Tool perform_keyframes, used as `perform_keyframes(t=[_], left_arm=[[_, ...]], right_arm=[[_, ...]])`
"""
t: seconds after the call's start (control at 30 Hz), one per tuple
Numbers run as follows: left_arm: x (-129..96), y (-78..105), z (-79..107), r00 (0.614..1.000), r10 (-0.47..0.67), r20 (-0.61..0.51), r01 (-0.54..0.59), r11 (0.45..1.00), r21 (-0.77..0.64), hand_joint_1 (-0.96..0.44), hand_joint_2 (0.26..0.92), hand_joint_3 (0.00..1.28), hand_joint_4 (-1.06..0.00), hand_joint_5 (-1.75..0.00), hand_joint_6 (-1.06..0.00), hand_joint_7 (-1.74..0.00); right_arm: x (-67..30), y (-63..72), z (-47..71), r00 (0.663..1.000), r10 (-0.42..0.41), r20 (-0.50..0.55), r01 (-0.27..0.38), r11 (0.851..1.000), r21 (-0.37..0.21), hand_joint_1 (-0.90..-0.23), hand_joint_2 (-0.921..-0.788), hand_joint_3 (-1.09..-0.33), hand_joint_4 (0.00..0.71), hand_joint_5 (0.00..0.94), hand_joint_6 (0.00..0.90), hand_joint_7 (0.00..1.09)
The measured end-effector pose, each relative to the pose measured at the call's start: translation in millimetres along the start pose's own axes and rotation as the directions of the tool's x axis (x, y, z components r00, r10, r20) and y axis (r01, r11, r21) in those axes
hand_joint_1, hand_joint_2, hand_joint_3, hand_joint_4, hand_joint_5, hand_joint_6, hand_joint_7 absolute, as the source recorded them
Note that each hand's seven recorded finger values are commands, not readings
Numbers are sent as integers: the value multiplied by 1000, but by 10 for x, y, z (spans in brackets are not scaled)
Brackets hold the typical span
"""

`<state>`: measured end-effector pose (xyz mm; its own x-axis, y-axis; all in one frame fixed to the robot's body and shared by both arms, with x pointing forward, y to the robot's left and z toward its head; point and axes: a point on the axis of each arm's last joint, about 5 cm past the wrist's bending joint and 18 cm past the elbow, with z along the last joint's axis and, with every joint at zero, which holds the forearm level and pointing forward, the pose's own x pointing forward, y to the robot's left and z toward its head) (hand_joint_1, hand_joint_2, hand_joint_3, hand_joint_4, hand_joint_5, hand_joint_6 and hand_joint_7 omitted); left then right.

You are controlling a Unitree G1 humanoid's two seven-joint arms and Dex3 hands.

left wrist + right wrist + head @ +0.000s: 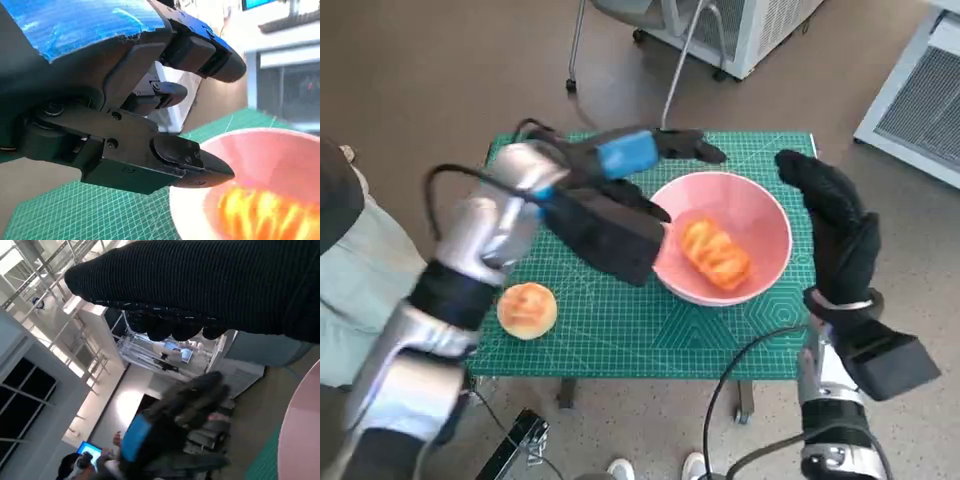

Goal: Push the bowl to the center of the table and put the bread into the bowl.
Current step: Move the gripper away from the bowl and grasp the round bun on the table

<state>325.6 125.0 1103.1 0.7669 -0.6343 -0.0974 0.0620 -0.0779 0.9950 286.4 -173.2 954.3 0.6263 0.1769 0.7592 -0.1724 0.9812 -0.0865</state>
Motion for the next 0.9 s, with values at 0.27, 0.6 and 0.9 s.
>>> perform_keyframes(t=[0.27, 0.6, 0.9], left_arm=[[-512, 61, -98, 998, 50, -23, -51, 998, -34, -65, 859, 0, -370, -30, -330, -714], [-1176, 123, -248, 962, -122, -244, 103, 991, -88, 5, 817, 0, -347, -3, -366, -322], [-1479, -19, -269, 879, -298, -372, 240, 951, -193, 24, 799, 0, -279, 0, -395, -151]], right_arm=[[11, 29, -2, 1000, 15, -3, -15, 1000, 8, -555, -921, -698, 372, 1, 80, 718], [29, 40, 3, 1000, 28, -13, -28, 999, 17, -558, -921, -714, 365, 0, 69, 745], [43, 81, -8, 999, 47, -28, -45, 998, 41, -554, -921, -725, 359, 0, 45, 787]])
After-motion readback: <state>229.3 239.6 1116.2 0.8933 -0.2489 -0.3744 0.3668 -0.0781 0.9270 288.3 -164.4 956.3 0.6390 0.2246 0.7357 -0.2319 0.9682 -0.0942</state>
